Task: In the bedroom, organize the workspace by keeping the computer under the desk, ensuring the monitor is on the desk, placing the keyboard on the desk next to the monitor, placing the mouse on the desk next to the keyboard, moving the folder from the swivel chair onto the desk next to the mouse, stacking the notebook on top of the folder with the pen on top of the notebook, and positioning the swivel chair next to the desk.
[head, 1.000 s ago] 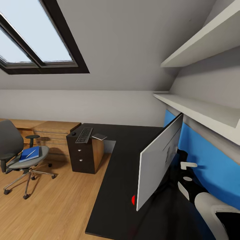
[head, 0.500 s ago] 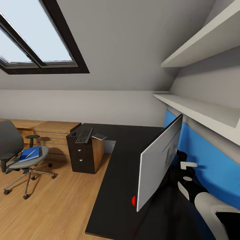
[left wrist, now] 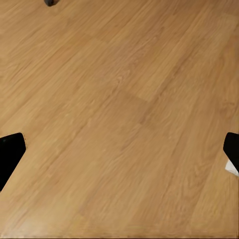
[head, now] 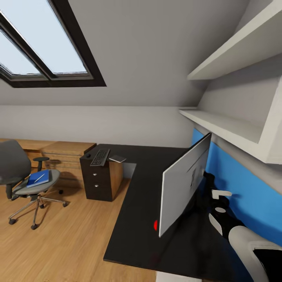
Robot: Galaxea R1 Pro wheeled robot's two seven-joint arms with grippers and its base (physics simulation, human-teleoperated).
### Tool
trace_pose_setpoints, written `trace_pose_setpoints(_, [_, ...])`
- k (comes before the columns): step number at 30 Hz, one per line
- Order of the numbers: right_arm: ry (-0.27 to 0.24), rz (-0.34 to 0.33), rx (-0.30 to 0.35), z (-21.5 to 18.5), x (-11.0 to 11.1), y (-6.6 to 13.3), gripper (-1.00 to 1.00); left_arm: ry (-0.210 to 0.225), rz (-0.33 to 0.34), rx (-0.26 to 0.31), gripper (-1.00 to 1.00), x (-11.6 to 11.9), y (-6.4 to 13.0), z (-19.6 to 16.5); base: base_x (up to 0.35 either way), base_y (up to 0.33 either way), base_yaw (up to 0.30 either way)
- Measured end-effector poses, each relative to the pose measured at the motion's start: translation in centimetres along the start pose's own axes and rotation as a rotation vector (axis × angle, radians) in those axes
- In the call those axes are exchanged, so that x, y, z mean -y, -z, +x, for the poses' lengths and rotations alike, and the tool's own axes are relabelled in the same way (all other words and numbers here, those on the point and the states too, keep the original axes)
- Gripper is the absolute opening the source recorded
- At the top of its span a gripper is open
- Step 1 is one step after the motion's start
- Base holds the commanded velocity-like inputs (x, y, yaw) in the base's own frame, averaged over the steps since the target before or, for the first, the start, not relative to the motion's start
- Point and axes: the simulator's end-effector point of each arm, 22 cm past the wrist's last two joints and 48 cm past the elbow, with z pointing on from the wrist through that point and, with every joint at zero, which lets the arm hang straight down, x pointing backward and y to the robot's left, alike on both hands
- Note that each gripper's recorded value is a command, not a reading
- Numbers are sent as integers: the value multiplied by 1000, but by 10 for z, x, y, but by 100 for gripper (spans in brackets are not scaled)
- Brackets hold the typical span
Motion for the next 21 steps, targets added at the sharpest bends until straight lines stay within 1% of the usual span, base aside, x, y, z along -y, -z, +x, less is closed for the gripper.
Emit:
trace_pose_setpoints(5, [0, 0, 0, 0, 0, 0, 100, 0, 0, 0, 100, 0, 0, 0, -329, 32, 0])
trace_pose_setpoints(9, [1, -1, 0, 0, 0, 0, 100, 0, 1, 0, 100, 0, 0, 0, -320, 129, 0])
trace_pose_setpoints(17, [-20, -3, 30, -16, -3, -1, 100, -8, -4, 3, 100, -6, -2, -2, -278, 218, 0])
trace_pose_setpoints(21, [-37, -18, 58, -32, -14, 1, 100, -9, -5, 3, 100, -7, -2, -2, -263, 230, 0])
